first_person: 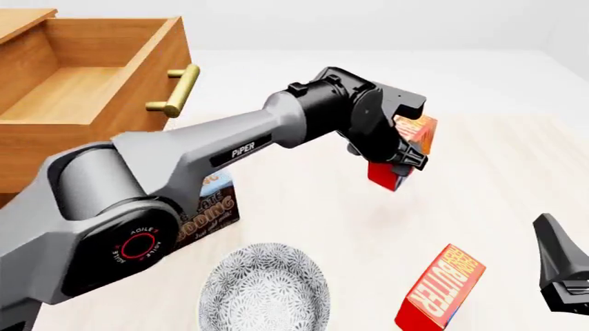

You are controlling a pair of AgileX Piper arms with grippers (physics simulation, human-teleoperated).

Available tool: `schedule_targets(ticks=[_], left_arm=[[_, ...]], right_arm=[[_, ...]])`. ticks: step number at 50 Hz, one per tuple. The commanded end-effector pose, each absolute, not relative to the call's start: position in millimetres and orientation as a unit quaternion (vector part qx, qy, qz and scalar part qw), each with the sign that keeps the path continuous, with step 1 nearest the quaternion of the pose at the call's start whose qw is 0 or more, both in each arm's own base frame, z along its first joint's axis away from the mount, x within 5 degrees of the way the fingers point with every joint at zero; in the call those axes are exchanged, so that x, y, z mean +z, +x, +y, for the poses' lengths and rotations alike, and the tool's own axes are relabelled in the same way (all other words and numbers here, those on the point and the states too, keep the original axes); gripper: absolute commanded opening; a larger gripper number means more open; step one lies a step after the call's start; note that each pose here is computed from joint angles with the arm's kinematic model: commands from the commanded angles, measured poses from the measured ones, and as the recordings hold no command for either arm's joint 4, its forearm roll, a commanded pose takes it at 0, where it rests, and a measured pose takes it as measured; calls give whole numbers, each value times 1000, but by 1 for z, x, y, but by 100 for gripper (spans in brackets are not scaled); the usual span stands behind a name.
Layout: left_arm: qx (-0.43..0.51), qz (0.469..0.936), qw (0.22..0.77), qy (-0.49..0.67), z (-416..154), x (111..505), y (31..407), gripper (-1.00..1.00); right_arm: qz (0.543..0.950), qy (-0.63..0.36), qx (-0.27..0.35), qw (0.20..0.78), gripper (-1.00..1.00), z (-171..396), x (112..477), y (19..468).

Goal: Put the butter at the front in the top drawer of the cabinet and close it.

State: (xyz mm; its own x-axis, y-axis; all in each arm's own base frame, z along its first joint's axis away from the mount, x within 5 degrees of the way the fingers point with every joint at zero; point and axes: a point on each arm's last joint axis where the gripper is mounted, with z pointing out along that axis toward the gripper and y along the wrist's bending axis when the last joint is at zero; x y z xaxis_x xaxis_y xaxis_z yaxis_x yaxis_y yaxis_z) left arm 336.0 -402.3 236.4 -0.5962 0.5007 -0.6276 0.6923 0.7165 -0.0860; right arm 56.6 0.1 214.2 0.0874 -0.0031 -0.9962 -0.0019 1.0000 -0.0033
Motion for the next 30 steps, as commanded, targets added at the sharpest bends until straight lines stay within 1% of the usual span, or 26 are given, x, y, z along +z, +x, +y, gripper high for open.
schedule_targets(ticks=[1,4,5,8,9,15,21,26,30], left_arm=[[-173,862,328,346,-372,299,316,-100],[-174,862,328,345,-368,306,311,-100],[-176,861,331,344,-363,315,307,-100],[-179,860,335,340,-357,325,303,-100],[-184,858,340,338,-353,335,297,-100],[-179,858,345,337,-333,358,291,-100],[-165,860,350,333,-313,370,298,-100],[-152,863,347,334,-303,371,305,-100],[-149,863,350,333,-297,379,306,-100]], right_arm=[[676,-2,0,737,100,0,214,57],[675,-2,0,737,100,0,214,57],[676,-2,0,737,100,0,214,57],[676,-2,0,737,100,0,214,57],[675,-2,0,737,100,0,214,57],[676,-2,0,737,100,0,214,57],[676,-2,0,737,100,0,214,57],[676,-2,0,737,100,0,214,57],[675,-2,0,737,100,0,214,56]])
